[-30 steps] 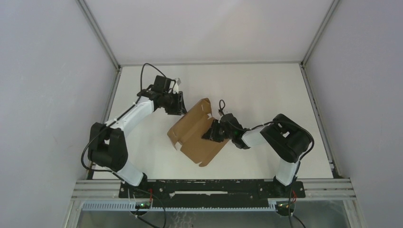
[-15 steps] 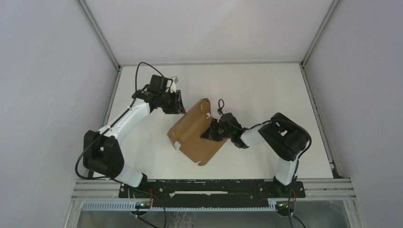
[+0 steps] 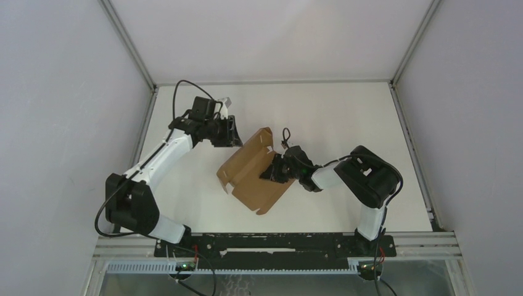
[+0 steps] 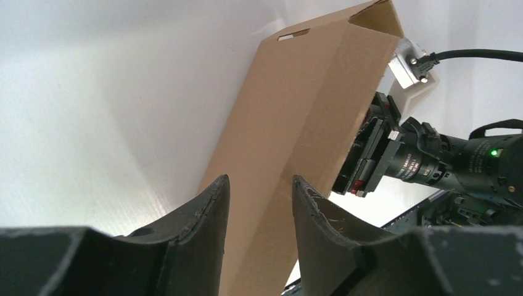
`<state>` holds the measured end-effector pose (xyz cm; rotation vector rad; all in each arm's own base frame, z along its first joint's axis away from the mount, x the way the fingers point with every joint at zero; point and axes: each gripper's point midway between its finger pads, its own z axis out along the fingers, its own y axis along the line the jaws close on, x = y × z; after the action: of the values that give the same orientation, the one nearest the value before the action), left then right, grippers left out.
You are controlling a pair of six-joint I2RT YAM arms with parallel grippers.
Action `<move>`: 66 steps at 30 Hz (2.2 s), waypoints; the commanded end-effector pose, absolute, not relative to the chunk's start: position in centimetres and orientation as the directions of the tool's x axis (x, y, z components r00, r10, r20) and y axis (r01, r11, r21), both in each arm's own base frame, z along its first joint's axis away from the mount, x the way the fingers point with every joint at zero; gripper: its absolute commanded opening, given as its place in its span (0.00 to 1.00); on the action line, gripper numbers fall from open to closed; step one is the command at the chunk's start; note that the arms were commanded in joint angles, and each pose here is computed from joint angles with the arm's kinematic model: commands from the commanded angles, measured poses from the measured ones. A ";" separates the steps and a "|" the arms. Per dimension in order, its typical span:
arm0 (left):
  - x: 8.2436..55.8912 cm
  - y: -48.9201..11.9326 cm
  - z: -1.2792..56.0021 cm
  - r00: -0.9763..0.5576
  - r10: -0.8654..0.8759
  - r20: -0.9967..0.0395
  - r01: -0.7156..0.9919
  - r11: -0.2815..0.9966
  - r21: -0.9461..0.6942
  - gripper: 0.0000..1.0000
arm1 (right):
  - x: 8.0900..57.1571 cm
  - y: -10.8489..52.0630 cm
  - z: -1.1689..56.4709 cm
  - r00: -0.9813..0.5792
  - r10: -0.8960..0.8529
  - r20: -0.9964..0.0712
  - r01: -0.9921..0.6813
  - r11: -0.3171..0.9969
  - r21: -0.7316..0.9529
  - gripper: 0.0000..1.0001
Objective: Fold the paper box
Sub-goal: Fold the paper box at the center of the board.
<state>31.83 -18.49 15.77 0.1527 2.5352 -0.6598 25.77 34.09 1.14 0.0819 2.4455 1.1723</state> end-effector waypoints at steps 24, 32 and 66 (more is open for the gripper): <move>31.4 -20.7 17.3 -0.830 0.033 -0.556 0.309 0.858 -0.410 0.48 | 24.9 32.5 -3.0 -0.936 0.176 -0.304 -0.068 0.759 0.648 0.29; 31.7 -20.0 16.3 -0.836 0.043 -0.547 0.286 0.885 -0.367 0.48 | 25.9 33.0 -1.8 -0.929 0.167 -0.329 -0.097 0.750 0.654 0.30; 31.8 -19.4 18.4 -0.806 0.033 -0.591 0.275 0.905 -0.324 0.48 | 25.7 34.5 7.5 -0.837 0.120 -0.534 -0.334 0.661 0.672 0.40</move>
<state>30.68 -18.95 14.39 0.2011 2.5830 -0.5179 25.32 33.88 4.40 -0.1000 2.4346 1.0587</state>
